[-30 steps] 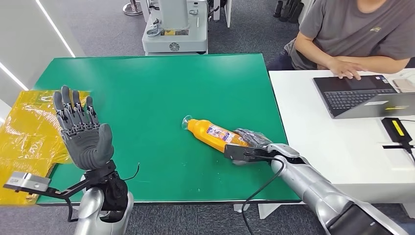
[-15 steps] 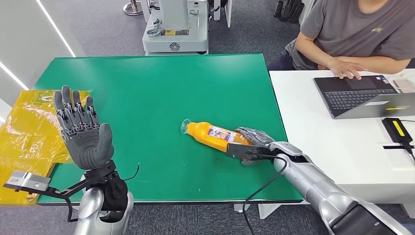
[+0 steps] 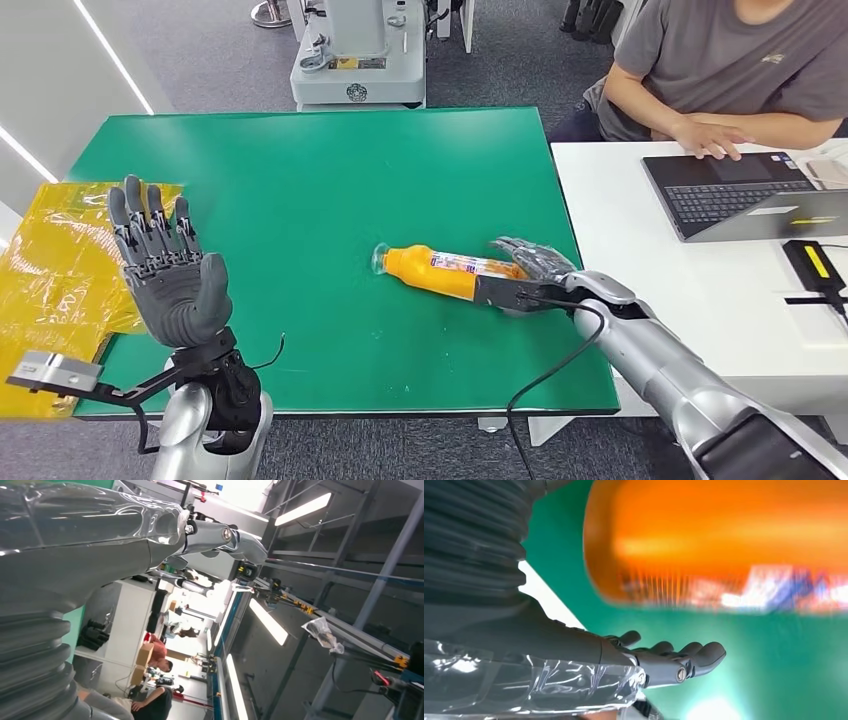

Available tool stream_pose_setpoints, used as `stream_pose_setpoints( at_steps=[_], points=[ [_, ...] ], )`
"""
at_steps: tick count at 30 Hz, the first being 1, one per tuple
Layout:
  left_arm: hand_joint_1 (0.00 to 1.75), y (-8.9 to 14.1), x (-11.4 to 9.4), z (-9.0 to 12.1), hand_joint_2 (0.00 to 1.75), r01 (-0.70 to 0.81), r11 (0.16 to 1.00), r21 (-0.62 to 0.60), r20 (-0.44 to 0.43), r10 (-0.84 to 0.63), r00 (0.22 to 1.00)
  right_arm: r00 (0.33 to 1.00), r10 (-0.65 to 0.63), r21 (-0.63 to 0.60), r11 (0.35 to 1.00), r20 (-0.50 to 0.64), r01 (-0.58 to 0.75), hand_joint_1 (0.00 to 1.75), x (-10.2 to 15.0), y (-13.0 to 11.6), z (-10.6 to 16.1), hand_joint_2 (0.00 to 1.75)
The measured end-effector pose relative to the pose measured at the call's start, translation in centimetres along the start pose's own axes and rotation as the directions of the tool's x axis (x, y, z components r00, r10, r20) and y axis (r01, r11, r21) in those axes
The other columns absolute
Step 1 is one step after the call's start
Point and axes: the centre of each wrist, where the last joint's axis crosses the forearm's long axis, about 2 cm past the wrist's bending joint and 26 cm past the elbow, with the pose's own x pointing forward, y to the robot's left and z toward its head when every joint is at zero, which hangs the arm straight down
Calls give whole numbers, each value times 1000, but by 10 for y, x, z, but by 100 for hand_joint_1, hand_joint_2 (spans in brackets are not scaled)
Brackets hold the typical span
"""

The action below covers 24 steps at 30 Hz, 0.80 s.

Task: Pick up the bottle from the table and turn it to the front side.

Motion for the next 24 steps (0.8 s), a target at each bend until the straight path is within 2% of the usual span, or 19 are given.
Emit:
stream_pose_setpoints(
  at_steps=[9, 24],
  points=[
    [0, 2, -1, 5, 175, -1, 1000, 7, 3, 1, 1000, 998, -8, -31, 999, 70, 10, 0, 4, -16, 9, 175],
    [0, 4, -1, 5, 175, 3, 1000, 18, 3, -3, 1000, 998, -22, 32, 999, 61, 20, 0, 3, 5, 6, 175]
  ],
)
